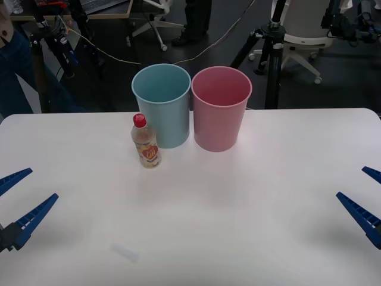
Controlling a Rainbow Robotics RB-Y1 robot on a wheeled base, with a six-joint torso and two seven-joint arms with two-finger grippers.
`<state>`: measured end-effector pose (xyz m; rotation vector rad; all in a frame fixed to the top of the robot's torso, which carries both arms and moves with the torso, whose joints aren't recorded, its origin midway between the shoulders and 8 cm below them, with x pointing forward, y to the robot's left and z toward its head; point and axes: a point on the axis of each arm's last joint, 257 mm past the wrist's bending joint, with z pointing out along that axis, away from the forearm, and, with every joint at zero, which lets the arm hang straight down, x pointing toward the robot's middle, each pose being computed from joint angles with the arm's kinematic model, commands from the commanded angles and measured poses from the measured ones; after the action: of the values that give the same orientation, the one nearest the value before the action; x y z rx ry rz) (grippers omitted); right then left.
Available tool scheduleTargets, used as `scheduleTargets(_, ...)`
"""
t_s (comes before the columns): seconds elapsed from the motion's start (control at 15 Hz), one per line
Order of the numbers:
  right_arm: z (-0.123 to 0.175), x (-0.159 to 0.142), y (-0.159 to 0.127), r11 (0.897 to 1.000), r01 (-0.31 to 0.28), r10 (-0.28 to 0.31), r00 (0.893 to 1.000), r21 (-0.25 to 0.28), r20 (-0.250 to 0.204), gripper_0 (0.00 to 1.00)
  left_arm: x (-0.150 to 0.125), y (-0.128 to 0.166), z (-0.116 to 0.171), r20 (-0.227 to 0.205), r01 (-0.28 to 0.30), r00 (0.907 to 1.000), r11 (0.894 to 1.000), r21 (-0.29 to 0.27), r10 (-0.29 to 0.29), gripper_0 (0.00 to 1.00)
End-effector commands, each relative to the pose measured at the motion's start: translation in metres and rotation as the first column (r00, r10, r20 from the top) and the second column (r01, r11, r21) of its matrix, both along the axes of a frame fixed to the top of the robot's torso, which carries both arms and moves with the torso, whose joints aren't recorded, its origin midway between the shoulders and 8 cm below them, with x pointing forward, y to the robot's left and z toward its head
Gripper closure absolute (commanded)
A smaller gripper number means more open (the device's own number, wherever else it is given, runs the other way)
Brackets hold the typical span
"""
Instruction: Grasp the object on the table and drop it into the matching bin: aluminum can to the light blue bin, PET bottle to the pink bin.
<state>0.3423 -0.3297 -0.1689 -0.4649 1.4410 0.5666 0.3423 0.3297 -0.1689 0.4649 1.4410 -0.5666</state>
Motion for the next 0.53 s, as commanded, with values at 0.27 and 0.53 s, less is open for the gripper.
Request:
scheduleTargets(0.27, 0.0000, 0.0000, 0.0000, 1.000, 0.000, 0.000, 1.000, 0.000, 0.000, 0.00, 0.0000, 0.0000, 0.0000, 0.000, 0.000, 1.0000, 1.000, 0.000, 0.000, 0.02)
scheduleTargets(0.53, 0.0000, 0.0000, 0.0000, 1.000, 0.000, 0.000, 1.000, 0.000, 0.000, 0.00, 0.0000, 0.0000, 0.0000, 0.000, 0.000, 1.0000, 1.000, 0.000, 0.000, 0.02)
